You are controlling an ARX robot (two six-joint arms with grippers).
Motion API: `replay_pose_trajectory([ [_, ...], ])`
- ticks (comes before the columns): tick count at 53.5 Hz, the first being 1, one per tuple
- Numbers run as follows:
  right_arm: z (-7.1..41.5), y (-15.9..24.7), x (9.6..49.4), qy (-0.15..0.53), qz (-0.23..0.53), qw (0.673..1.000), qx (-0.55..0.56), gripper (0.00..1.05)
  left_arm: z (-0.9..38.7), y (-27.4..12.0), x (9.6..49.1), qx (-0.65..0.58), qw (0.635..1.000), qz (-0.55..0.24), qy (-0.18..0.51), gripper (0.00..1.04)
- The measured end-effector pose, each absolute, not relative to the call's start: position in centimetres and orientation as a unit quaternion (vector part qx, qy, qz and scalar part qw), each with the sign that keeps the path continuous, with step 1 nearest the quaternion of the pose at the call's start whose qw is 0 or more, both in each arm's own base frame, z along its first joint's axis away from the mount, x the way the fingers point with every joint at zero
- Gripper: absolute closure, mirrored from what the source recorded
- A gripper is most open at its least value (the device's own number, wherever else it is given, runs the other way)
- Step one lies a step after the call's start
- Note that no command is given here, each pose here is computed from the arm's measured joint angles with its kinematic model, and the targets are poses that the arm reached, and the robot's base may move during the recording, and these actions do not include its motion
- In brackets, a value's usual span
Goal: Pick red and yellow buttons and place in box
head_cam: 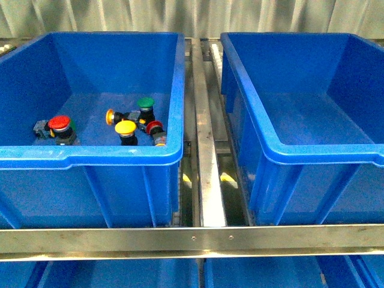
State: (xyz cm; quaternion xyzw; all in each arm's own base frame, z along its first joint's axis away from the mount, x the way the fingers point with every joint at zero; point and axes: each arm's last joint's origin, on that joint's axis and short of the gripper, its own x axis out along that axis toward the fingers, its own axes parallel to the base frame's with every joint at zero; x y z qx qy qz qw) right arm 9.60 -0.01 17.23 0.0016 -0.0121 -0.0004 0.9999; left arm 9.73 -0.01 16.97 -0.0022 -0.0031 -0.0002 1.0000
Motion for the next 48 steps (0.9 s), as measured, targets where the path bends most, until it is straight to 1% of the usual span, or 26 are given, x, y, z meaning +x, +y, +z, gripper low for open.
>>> replay_pose_trajectory([
  [48,17.22,-0.01,9.61,-0.012,0.000,1.000,0.002,0.07,16.97,-0.01,9.73,-0.002,1.000,0.000,-0.003,0.08],
])
